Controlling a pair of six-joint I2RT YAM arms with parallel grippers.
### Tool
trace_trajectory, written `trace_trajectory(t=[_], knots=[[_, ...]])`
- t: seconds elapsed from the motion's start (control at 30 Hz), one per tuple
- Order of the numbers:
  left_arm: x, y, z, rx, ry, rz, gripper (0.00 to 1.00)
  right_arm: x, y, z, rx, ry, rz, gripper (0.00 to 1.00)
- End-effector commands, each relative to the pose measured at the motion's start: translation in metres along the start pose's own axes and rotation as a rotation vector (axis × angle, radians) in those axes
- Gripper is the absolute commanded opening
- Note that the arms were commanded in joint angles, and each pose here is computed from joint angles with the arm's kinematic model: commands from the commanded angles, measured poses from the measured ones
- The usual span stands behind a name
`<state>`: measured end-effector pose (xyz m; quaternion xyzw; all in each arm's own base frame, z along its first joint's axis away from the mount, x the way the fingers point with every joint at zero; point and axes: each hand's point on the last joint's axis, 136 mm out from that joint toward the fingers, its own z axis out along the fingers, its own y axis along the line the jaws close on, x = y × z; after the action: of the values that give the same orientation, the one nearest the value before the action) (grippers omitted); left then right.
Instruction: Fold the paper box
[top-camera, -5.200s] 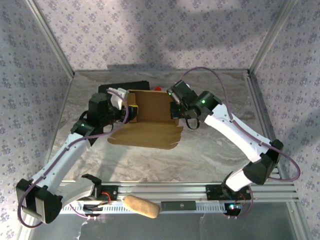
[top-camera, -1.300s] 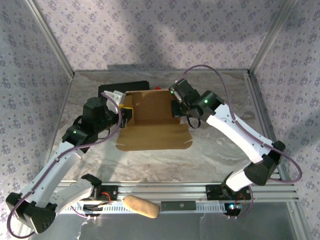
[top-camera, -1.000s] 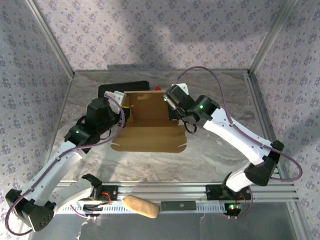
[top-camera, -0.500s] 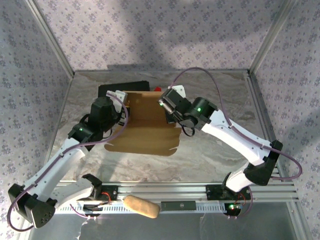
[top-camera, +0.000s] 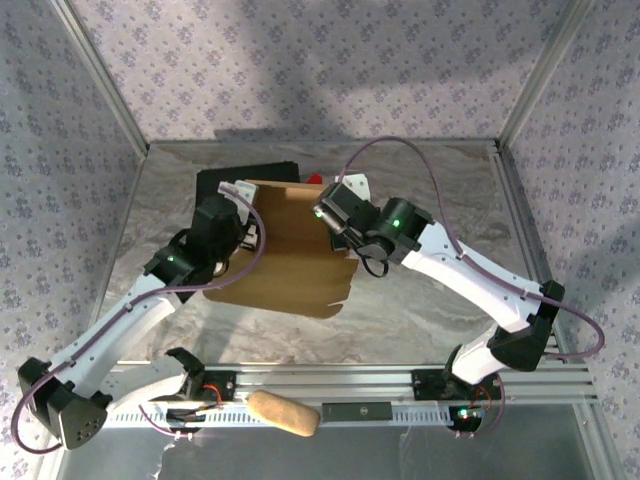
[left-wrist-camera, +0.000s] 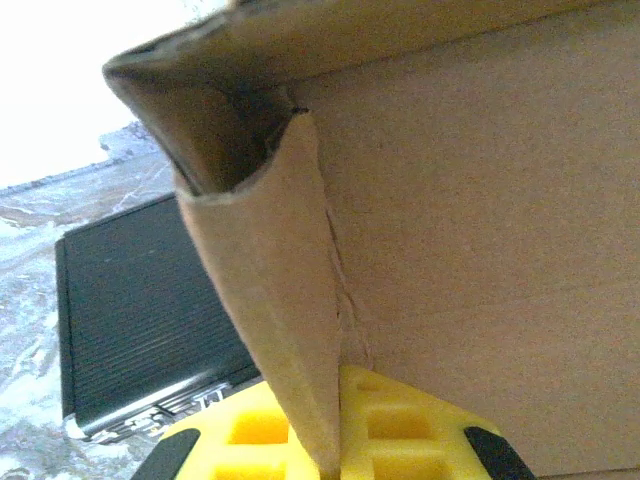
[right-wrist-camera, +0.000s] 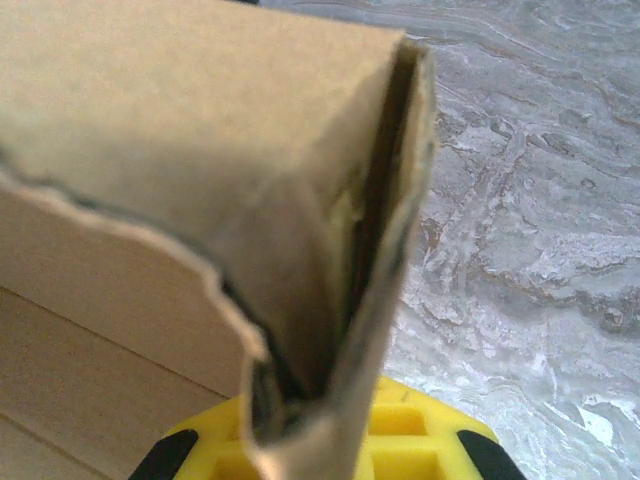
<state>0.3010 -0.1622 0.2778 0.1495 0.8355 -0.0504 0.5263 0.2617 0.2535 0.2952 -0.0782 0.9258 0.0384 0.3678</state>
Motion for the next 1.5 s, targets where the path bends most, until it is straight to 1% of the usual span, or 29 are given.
trace_trajectory(t=[0.0, 0.03, 0.1, 0.2, 0.3, 0.4, 0.5, 0.53, 0.6, 0.63, 0.67, 0.7, 0.77, 0.87, 0.97, 1.1, 1.17, 1.2, 1.27, 1.3, 1.33, 1.37, 1.47], knots=[[-0.028, -0.022, -0.006, 0.013, -0.078, 0.062, 0.0, -0.009, 0.038, -0.008, -0.12, -0.031, 0.05, 0.0], [-0.028, -0.023, -0.006, -0.021, -0.082, 0.078, 0.0, -0.008, 0.04, -0.008, -0.121, -0.03, 0.057, 0.0], [-0.029, -0.015, -0.005, -0.137, -0.085, 0.092, 0.0, -0.006, 0.042, -0.005, -0.119, -0.022, 0.072, 0.0], [-0.028, -0.01, -0.004, -0.233, -0.086, 0.109, 0.0, -0.004, 0.045, -0.006, -0.133, -0.013, 0.092, 0.0], [-0.03, -0.001, -0.007, -0.365, -0.089, 0.147, 0.0, -0.002, 0.042, -0.006, -0.132, -0.004, 0.107, 0.0], [-0.029, -0.001, -0.007, -0.385, -0.081, 0.148, 0.0, -0.002, 0.041, -0.007, -0.143, -0.005, 0.122, 0.0], [-0.026, -0.001, -0.005, -0.382, -0.071, 0.146, 0.0, -0.003, 0.039, -0.008, -0.144, -0.01, 0.128, 0.0], [-0.026, -0.006, -0.004, -0.347, -0.067, 0.146, 0.0, -0.003, 0.039, -0.008, -0.147, -0.008, 0.126, 0.0], [-0.025, -0.018, -0.003, -0.231, -0.067, 0.12, 0.0, -0.003, 0.039, -0.008, -0.15, -0.007, 0.125, 0.0], [-0.026, -0.022, -0.004, -0.184, -0.067, 0.107, 0.03, -0.004, 0.038, -0.009, -0.152, -0.009, 0.125, 0.0], [-0.026, -0.026, -0.004, -0.128, -0.063, 0.087, 0.11, -0.004, 0.038, -0.009, -0.153, -0.01, 0.125, 0.0], [-0.026, -0.026, -0.006, -0.09, -0.062, 0.067, 0.16, -0.004, 0.038, -0.01, -0.157, -0.013, 0.126, 0.0], [-0.028, -0.026, -0.01, -0.038, -0.067, 0.044, 0.22, -0.005, 0.037, -0.011, -0.162, -0.017, 0.128, 0.0], [-0.03, -0.024, -0.013, 0.009, -0.06, 0.024, 0.25, -0.006, 0.037, -0.012, -0.168, -0.019, 0.131, 0.0], [-0.03, -0.023, -0.013, 0.018, -0.045, 0.025, 0.27, -0.006, 0.037, -0.012, -0.168, -0.021, 0.133, 0.0], [-0.028, -0.016, -0.015, -0.004, -0.043, 0.02, 0.26, -0.006, 0.036, -0.012, -0.168, -0.02, 0.132, 0.0], [-0.029, -0.015, -0.016, -0.009, -0.05, 0.019, 0.14, -0.007, 0.037, -0.012, -0.17, -0.022, 0.13, 0.0], [-0.029, -0.014, -0.016, -0.01, -0.052, 0.018, 0.11, -0.007, 0.037, -0.013, -0.17, -0.024, 0.132, 0.0], [-0.03, -0.014, -0.015, -0.015, -0.048, 0.023, 0.12, -0.008, 0.036, -0.013, -0.171, -0.024, 0.131, 0.0], [-0.03, -0.014, -0.014, -0.02, -0.046, 0.025, 0.19, -0.008, 0.036, -0.013, -0.17, -0.024, 0.13, 0.0], [-0.03, -0.013, -0.014, -0.021, -0.047, 0.023, 0.29, -0.007, 0.036, -0.012, -0.167, -0.023, 0.13, 0.0], [-0.032, -0.013, -0.015, -0.019, -0.052, 0.019, 0.37, -0.007, 0.035, -0.012, -0.164, -0.02, 0.133, 0.0], [-0.04, -0.012, -0.024, -0.008, -0.068, -0.013, 0.46, -0.004, 0.032, -0.006, -0.148, -0.013, 0.133, 0.0]])
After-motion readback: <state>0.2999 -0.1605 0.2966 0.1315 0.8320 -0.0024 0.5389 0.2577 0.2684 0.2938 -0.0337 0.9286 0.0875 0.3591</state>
